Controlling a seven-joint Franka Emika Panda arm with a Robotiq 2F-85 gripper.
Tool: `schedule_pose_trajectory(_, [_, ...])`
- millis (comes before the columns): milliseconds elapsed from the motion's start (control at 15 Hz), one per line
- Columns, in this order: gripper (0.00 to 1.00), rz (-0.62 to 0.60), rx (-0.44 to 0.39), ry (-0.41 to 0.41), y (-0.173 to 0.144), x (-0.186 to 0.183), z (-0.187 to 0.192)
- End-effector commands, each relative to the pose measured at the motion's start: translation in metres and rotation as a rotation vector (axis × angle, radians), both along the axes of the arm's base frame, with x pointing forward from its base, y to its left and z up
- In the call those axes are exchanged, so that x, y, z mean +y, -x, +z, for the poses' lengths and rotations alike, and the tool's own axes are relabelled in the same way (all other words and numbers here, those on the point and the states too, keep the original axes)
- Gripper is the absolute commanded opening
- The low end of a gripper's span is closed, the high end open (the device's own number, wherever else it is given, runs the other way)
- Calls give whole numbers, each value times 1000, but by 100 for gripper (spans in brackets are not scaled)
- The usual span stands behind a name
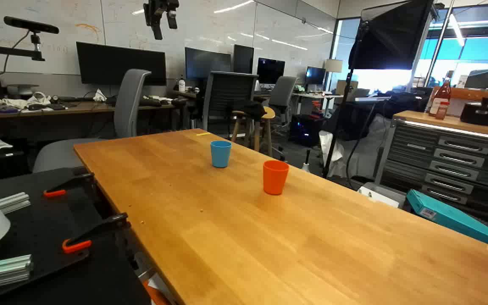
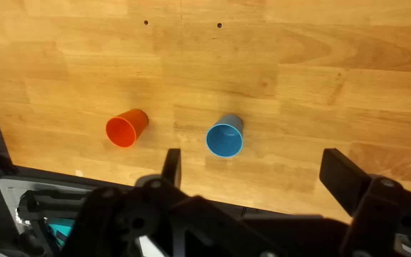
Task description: Put the light blue cup inside the orange cup
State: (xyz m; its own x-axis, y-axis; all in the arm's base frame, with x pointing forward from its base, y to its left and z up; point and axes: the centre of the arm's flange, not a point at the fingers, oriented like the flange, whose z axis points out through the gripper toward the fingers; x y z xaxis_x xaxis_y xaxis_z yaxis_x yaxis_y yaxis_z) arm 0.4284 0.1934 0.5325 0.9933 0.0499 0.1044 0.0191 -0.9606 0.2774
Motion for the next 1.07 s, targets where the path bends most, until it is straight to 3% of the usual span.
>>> schedule_pose_trajectory(0, [100, 1, -2, -1, 0, 0, 1])
schedule_pose_trajectory(333, [100, 1, -15, -2, -6, 4, -2])
schedule_pose_trajectory(467, [100, 14, -16, -18, -30, 16, -16])
schedule_pose_trajectory(733, [100, -36, 95, -64, -97, 25, -58])
schedule_pose_trajectory(1000, [100, -107, 190, -102, -160, 2, -101])
